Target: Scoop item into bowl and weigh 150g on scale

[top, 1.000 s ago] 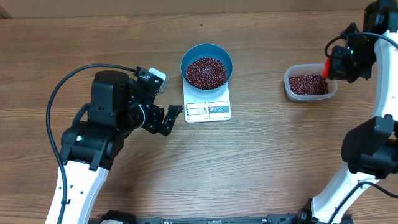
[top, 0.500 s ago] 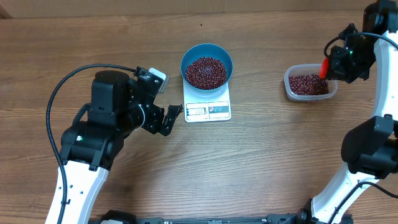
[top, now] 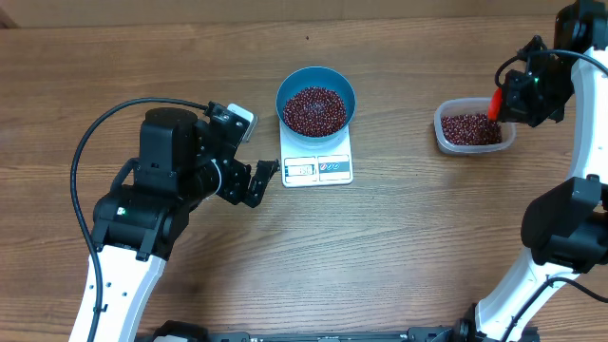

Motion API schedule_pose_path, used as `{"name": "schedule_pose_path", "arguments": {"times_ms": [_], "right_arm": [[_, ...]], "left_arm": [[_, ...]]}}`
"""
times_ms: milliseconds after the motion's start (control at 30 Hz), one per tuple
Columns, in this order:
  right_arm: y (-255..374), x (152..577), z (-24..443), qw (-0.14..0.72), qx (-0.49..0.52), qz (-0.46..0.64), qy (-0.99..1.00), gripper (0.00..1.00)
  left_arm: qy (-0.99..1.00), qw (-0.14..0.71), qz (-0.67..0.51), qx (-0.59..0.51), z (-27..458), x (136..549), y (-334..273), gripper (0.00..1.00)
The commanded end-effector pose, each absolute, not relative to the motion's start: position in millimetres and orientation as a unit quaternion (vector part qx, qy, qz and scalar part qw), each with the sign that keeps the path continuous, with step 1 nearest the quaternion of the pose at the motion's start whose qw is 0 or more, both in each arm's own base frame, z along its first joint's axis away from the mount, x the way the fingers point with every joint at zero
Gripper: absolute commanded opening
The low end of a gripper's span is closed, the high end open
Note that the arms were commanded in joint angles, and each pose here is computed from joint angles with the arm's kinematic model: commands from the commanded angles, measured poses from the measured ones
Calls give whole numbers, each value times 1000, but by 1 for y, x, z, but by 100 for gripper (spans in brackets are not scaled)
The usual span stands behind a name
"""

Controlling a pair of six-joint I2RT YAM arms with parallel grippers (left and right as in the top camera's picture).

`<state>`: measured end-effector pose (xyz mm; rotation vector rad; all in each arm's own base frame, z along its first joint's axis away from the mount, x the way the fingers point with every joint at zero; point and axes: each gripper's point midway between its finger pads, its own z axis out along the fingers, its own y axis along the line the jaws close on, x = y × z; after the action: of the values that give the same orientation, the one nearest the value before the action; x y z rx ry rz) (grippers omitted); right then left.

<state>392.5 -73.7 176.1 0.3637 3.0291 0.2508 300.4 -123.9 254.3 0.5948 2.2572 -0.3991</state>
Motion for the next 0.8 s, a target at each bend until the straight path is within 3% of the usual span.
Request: {"name": "schedule_pose_path", "arguments": {"times_ms": [0,767], "right_arm": [[-70,390,190,59,116,84,988,4],[-67,390,191,60,103,94,988,4]], "left_arm": [[879,387,-159,228,264,301,-125,100],[879,387,-159,228,264,301,-125,100]]}}
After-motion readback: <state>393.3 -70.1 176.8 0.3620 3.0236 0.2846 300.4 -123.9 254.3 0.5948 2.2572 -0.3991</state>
